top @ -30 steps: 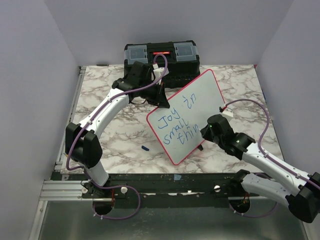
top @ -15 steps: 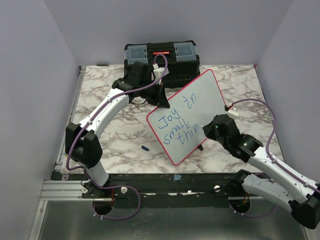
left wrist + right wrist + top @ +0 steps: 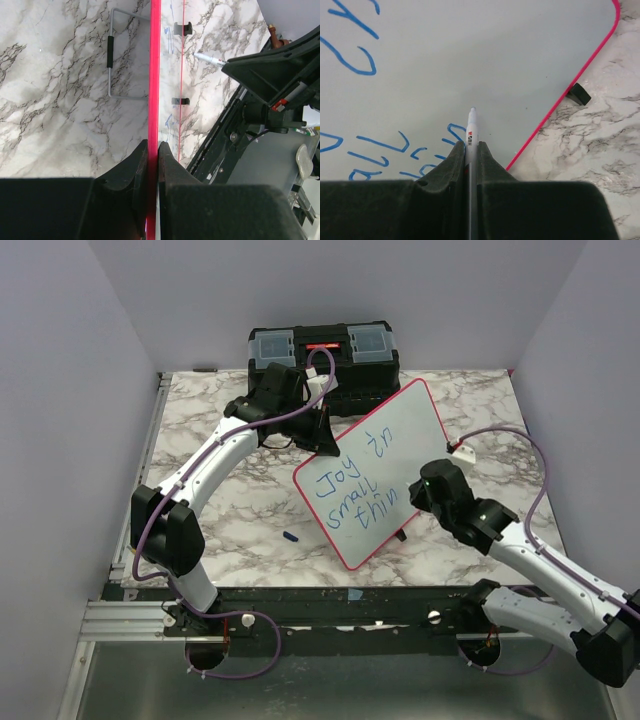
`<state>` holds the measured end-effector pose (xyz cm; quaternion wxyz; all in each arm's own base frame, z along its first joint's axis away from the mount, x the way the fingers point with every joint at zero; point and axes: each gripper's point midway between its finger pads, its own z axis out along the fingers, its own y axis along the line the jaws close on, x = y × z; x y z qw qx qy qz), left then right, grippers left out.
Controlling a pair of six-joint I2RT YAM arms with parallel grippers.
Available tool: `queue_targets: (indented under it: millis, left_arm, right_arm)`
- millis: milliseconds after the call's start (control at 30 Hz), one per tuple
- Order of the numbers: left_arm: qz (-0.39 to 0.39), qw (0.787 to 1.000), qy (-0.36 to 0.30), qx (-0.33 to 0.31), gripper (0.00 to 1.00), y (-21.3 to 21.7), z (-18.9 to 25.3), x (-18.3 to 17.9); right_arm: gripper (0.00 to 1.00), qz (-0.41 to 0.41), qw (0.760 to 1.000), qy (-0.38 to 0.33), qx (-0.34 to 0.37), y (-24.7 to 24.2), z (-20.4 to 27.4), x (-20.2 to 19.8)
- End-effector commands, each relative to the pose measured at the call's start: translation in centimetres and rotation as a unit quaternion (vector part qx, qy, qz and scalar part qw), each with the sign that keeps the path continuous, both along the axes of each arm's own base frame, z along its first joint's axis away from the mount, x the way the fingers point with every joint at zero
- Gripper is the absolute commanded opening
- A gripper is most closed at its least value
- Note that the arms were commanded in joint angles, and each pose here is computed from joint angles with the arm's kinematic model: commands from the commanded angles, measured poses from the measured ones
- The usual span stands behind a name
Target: Write a sentence on the whiteboard
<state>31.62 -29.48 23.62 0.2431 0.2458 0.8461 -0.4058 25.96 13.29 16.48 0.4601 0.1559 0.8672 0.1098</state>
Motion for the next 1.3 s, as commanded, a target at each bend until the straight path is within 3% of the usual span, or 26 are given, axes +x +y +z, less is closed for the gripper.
queue_targets:
  millis: [0,700,1267]
  left_arm:
    - [-0.008,0.999,-0.039,0.011,0.00,0.2,0.4,0.2]
    - [-0.007,0.999,-0.040,0.014,0.00,0.3,0.3,0.2]
    - [-0.007,0.999,-0.039,0.014,0.00,0.3,0.3,0.3]
  right_arm:
    - [0.01,-0.028,0.999,-0.019,-0.013,-1.4,1.6,1.5]
    - [0.01,0.009,1.000,-0.011,0.007,0.6,0.5,3.4]
    - [0.01,0.089,0.995,0.016,0.038,2.9,-1.4,1.4]
